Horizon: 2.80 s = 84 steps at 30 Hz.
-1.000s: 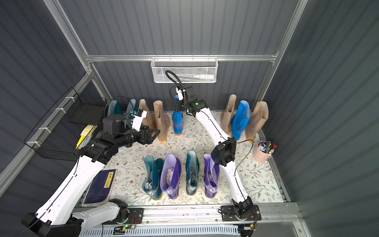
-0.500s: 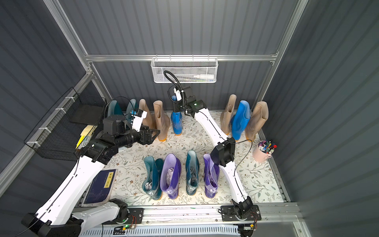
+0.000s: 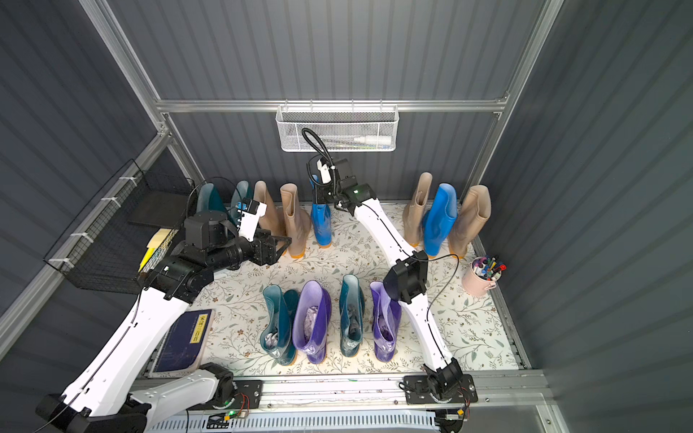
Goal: Match and arrange rain boots in pairs
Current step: Place the rain boot at the center of the board, then pick up the rain boot at the center of the board.
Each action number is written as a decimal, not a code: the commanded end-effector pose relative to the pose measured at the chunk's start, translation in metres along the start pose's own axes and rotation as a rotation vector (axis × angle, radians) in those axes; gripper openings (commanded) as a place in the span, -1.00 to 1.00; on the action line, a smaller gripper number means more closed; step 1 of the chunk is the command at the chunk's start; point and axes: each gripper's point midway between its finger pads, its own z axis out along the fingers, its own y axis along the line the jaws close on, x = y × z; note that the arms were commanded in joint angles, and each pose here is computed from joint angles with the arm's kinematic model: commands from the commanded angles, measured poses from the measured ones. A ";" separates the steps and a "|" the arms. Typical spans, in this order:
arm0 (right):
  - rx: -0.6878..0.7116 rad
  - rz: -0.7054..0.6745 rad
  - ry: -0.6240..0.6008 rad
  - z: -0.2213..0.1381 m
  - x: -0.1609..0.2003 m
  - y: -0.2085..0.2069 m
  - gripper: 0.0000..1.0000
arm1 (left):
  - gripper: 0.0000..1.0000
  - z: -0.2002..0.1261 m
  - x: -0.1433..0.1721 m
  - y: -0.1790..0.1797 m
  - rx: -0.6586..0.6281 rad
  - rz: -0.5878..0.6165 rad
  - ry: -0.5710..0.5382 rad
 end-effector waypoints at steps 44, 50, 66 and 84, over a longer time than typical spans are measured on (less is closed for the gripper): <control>0.046 -0.117 -0.184 -0.164 -0.075 0.022 0.15 | 0.76 -0.004 -0.064 -0.023 0.117 -0.025 -0.194; 0.234 -0.077 -0.197 -0.232 -0.081 -0.049 0.22 | 0.76 -0.006 -0.082 -0.046 0.244 -0.011 -0.242; 0.692 0.133 -0.099 -0.344 -0.032 -0.231 0.42 | 0.73 0.046 -0.044 -0.157 0.414 0.168 -0.177; 0.782 0.224 0.018 -0.331 -0.002 -0.301 0.60 | 0.72 0.081 0.008 -0.213 0.478 0.199 -0.074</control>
